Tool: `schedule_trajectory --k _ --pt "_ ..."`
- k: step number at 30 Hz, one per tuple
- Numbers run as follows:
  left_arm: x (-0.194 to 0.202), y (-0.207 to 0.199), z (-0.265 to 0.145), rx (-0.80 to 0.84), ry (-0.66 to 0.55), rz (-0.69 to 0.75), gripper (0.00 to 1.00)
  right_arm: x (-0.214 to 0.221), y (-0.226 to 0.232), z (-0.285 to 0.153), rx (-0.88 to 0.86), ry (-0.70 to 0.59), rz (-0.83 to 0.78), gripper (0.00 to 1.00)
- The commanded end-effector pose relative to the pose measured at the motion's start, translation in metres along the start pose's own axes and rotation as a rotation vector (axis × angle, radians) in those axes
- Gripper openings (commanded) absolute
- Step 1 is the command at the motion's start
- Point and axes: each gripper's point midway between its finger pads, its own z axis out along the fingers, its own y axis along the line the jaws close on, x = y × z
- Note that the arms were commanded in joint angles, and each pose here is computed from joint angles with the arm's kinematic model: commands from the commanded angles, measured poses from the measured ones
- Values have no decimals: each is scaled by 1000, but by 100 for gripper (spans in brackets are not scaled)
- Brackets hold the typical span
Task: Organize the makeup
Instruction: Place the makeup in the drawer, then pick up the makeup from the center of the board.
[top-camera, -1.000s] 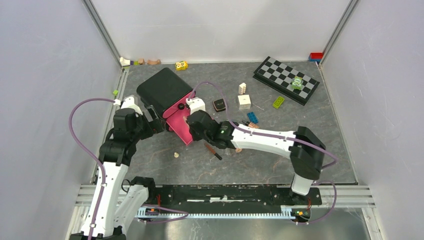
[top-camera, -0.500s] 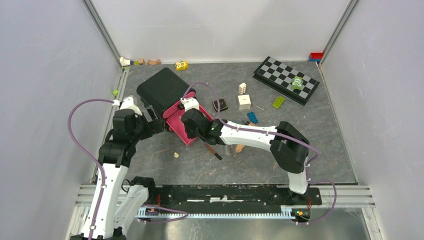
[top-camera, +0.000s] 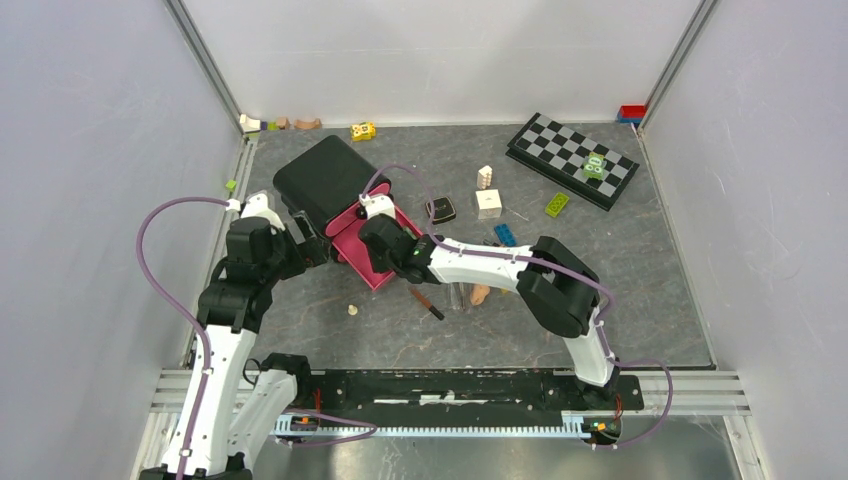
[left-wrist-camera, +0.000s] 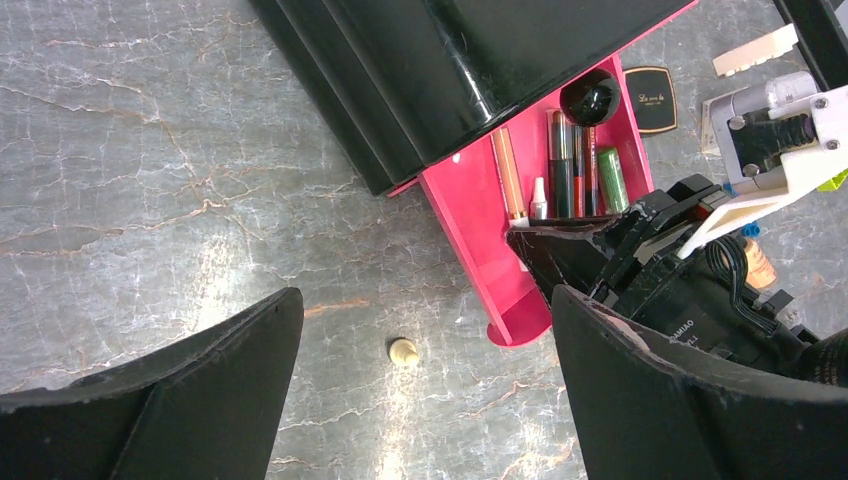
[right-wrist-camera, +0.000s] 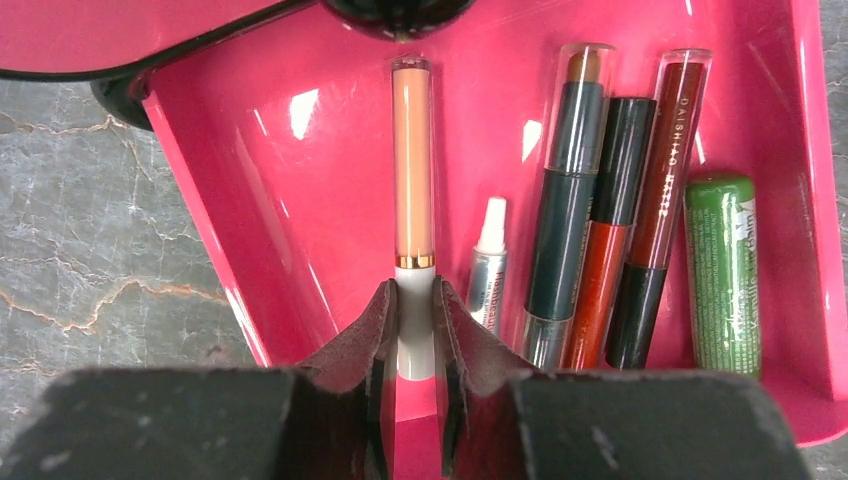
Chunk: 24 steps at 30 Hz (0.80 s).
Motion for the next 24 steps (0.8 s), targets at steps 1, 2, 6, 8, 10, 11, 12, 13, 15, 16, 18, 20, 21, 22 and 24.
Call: schedule_trajectory --k 1,2,6,8,10,11,12,13,15,16,18,20,21,22,24 --pt "-7 -4 0 16 -24 10 100 -20 6 1 -15 -49 16 22" --pt "-7 -4 0 17 -24 10 100 -20 7 2 -19 -49 16 24" --pt "-7 -5 0 18 -24 10 100 -27 10 -2 -32 -63 13 29" --pt "-7 -4 0 17 -22 12 100 -33 12 -6 -37 -74 11 33" --pt "-7 -4 0 16 -23 11 100 -38 12 -11 -41 -82 9 34" --pt "-7 -4 0 16 -23 12 100 -42 13 -15 -44 -88 7 34" --pt "-7 -4 0 16 -24 11 100 -46 12 -19 -45 -96 6 34" --pt "-7 -4 0 15 -25 11 100 -52 12 -28 -53 -110 4 34" --pt "-7 -4 0 14 -24 11 100 -63 10 -46 -73 -150 -20 34" --pt "-7 -4 0 14 -23 12 100 -69 8 -56 -85 -173 -33 34" --pt "-6 -4 0 13 -21 12 100 -65 -3 -74 -91 -191 -84 34" --pt "-6 -3 1 12 -19 12 100 -57 -18 -92 -83 -200 -139 36" --pt "-5 -3 2 11 -16 12 100 -55 -26 -103 -77 -209 -166 37" --pt "-6 -3 2 10 -15 12 100 -43 -37 -108 -67 -202 -195 39" --pt "-5 -3 3 8 -12 12 100 -23 -58 -119 -35 -190 -229 48"
